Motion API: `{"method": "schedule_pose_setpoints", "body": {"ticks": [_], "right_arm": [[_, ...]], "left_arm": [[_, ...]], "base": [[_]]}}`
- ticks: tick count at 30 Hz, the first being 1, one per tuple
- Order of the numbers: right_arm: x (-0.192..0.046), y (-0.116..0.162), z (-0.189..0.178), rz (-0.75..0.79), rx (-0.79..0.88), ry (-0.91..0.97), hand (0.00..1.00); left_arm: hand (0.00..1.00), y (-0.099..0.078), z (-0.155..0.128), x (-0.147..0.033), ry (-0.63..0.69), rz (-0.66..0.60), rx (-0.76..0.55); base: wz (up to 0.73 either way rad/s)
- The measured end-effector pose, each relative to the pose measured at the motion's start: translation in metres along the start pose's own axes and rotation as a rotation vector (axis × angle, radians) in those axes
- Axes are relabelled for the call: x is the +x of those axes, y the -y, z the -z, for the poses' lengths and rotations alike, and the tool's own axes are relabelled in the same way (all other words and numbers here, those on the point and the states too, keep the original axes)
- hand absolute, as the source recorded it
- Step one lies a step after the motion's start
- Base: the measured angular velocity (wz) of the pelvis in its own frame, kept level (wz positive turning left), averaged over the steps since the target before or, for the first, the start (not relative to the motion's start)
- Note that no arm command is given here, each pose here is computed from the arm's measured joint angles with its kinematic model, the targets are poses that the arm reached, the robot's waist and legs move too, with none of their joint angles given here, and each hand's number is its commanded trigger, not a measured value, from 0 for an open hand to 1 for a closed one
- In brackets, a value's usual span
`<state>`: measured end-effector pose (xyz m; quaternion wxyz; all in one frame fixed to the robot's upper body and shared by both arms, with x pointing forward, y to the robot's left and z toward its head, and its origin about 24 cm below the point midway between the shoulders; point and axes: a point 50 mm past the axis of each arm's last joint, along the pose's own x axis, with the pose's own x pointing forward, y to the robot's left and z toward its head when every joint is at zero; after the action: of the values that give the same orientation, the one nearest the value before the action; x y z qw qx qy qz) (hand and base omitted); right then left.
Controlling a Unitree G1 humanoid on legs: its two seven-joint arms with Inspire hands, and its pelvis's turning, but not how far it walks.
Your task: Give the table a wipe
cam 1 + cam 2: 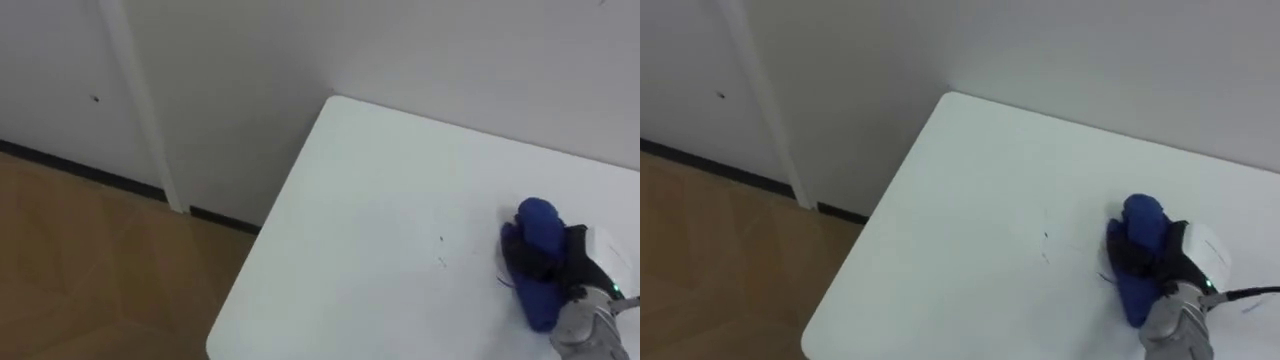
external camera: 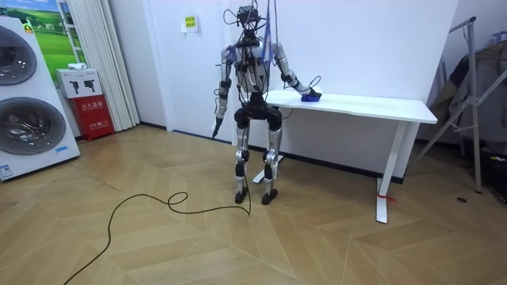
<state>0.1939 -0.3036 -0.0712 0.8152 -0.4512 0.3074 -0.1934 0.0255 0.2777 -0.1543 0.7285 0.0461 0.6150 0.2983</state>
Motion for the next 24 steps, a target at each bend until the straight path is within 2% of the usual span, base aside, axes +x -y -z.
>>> {"method": "schedule_pose_setpoints", "body": {"ticks": [4, 7, 9, 10, 12, 14, 16, 19, 24], "right_arm": [[-0.002, -0.006, -0.018, -0.007, -0.022, 0.035, 1.0], [-0.009, -0.014, -0.05, -0.04, -0.046, 0.107, 1.0], [-0.026, -0.032, -0.103, -0.13, -0.108, 0.3, 1.0], [-0.03, -0.036, -0.116, -0.148, -0.136, 0.353, 1.0], [-0.043, -0.049, -0.162, -0.215, -0.151, 0.506, 1.0], [-0.043, -0.052, -0.175, -0.229, -0.164, 0.545, 1.0], [-0.037, -0.05, -0.172, -0.213, -0.167, 0.522, 1.0], [-0.03, -0.048, -0.16, -0.181, -0.093, 0.458, 1.0], [-0.014, -0.04, -0.13, -0.106, -0.002, 0.364, 1.0]], "left_arm": [[0.0, 0.014, -0.012, -0.003, 0.052, 0.036, 0.052], [0.0, 0.029, -0.025, -0.005, 0.089, 0.073, 0.08], [0.0, 0.037, -0.031, -0.007, 0.103, 0.092, 0.109], [0.0, 0.04, -0.033, -0.007, 0.106, 0.099, 0.115], [0.0, 0.052, -0.046, -0.01, 0.151, 0.133, 0.163], [0.0, 0.06, -0.056, -0.013, 0.178, 0.155, 0.178], [0.0, 0.057, -0.054, -0.012, 0.176, 0.148, 0.183], [0.0, 0.037, -0.047, -0.006, 0.156, 0.097, 0.196], [0.0, 0.008, -0.072, -0.003, 0.227, 0.011, 0.168]], "base": [[-0.31], [-0.64], [-0.71], [-0.32], [0.17], [0.43], [0.63], [0.6], [0.45]]}}
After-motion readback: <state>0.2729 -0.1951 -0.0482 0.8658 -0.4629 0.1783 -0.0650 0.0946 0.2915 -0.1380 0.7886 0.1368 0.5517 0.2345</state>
